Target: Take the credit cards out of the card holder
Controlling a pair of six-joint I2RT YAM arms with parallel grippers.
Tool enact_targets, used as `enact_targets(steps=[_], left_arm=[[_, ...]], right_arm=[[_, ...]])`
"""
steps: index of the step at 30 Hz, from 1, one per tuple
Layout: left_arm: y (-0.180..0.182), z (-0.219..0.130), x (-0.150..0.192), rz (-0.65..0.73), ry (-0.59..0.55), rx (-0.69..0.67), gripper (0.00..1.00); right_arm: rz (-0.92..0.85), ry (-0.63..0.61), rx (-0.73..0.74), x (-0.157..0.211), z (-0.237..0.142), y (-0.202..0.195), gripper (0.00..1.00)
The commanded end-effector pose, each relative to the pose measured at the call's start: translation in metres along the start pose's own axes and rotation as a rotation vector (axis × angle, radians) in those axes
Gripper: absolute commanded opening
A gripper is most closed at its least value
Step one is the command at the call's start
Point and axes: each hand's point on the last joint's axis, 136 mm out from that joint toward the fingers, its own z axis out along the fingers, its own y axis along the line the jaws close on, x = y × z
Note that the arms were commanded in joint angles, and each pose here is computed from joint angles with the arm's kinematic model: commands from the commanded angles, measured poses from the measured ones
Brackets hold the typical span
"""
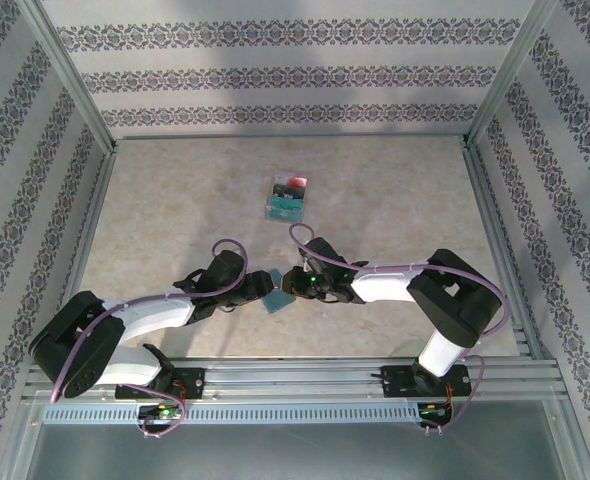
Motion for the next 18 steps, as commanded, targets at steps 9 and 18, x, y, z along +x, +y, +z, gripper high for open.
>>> enact_targets(steps=[9,18], left_arm=[[-0.038,-0.003,-0.012,0.078,-0.054,0.162,0.51],[-0.049,-0.010,-0.029,0.072,-0.168,0.244,0.40]], right_arm=[[0.056,0.021,-0.062,0.005,0.009,0.001,0.19],[0.068,-0.012,-0.086,-0.005,0.000,0.000,0.19]])
